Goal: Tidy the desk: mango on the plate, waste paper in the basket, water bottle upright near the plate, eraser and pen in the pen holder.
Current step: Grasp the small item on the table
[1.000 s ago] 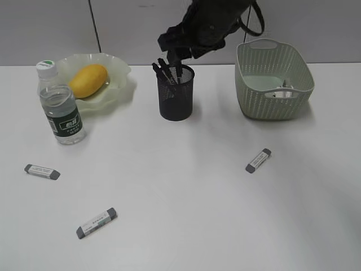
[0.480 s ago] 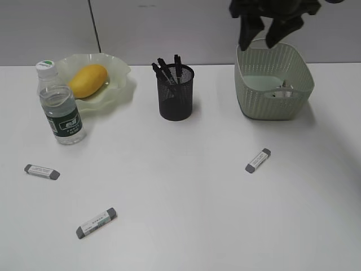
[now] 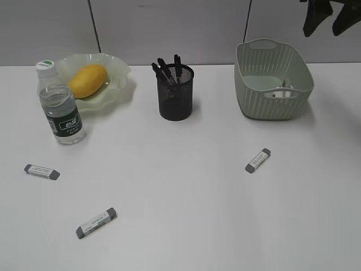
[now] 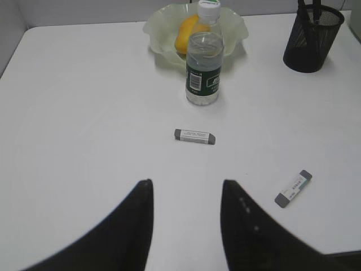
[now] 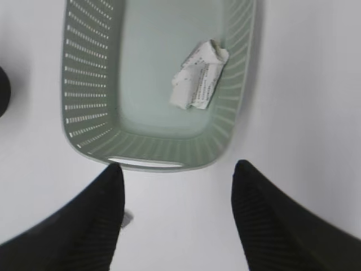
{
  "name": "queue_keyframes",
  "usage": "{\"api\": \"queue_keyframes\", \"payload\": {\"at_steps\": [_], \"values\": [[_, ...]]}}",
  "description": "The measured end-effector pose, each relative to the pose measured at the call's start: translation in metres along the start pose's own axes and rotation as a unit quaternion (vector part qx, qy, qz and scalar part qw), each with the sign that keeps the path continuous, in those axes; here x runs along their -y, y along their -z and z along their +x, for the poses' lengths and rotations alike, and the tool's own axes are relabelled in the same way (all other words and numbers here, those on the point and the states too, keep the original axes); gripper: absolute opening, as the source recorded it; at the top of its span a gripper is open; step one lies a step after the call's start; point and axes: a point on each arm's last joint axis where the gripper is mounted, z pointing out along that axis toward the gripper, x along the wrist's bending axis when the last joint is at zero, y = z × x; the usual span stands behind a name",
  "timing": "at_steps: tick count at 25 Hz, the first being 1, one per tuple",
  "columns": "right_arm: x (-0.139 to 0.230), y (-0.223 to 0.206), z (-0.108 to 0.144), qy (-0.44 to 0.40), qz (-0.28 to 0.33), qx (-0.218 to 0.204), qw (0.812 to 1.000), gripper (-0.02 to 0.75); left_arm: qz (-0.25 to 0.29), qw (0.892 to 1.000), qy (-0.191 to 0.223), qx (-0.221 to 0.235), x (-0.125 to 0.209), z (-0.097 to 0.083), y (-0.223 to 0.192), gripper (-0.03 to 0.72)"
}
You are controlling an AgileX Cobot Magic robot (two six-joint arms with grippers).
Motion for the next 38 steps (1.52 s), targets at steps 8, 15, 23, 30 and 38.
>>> {"api": "queue_keyframes", "payload": {"at_steps": [8,15,23,30,38], "values": [[0.066,0.055,-0.003,0.018,0.028,0.005,0.999,0.478,0.0,1.0,0.0,0.0,0.0,0.0,0.0,0.303],[0.162,0.111,-0.006,0.017,0.029,0.005,0.999,0.478,0.0,1.0,0.0,0.0,0.0,0.0,0.0,0.302],[0.254,0.156,-0.006,0.015,-0.031,-0.011,0.999,0.478,0.0,1.0,0.0,0.0,0.0,0.0,0.0,0.3],[0.317,0.172,-0.008,0.017,-0.091,-0.013,0.996,0.478,0.0,1.0,0.0,0.0,0.0,0.0,0.0,0.298],[0.372,0.168,-0.011,0.034,-0.169,-0.012,0.985,0.478,0.0,1.0,0.0,0.0,0.0,0.0,0.0,0.29]]}}
